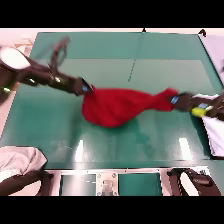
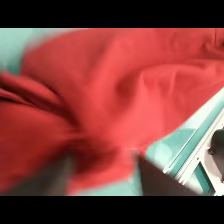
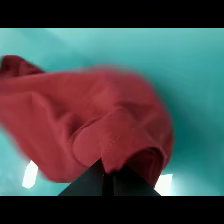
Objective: Fold the shirts.
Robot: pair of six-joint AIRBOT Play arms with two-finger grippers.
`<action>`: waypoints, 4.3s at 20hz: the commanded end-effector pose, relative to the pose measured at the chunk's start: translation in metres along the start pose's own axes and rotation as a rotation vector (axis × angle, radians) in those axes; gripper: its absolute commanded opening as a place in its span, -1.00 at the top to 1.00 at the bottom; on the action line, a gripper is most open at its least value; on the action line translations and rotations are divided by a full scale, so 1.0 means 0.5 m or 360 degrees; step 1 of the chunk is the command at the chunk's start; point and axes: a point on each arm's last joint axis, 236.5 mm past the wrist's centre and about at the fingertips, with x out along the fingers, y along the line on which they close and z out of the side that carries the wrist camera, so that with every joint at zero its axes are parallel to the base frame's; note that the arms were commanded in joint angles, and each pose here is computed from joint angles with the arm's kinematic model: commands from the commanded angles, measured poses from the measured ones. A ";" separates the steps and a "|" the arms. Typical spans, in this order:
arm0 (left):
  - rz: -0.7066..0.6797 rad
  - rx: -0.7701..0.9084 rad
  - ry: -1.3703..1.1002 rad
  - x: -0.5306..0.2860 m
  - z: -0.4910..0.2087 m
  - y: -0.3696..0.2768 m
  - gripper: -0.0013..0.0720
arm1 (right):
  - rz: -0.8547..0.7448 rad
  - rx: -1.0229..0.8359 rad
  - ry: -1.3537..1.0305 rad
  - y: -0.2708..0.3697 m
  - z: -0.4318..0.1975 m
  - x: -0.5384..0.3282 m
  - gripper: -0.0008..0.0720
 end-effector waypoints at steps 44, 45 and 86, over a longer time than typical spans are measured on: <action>0.0973 0.0716 -0.1228 -0.737 0.194 -0.265 0.91 | -0.0215 -0.0848 -0.1265 0.351 0.362 -0.522 0.94; 0.0929 0.0665 -0.1154 -0.704 0.191 -0.237 0.91 | -0.0219 -0.0790 -0.1144 0.312 0.346 -0.475 0.94; 0.0181 -0.0308 -0.0111 0.082 -0.061 0.300 0.91 | -0.0118 0.0195 0.1062 -0.229 -0.072 0.381 -0.26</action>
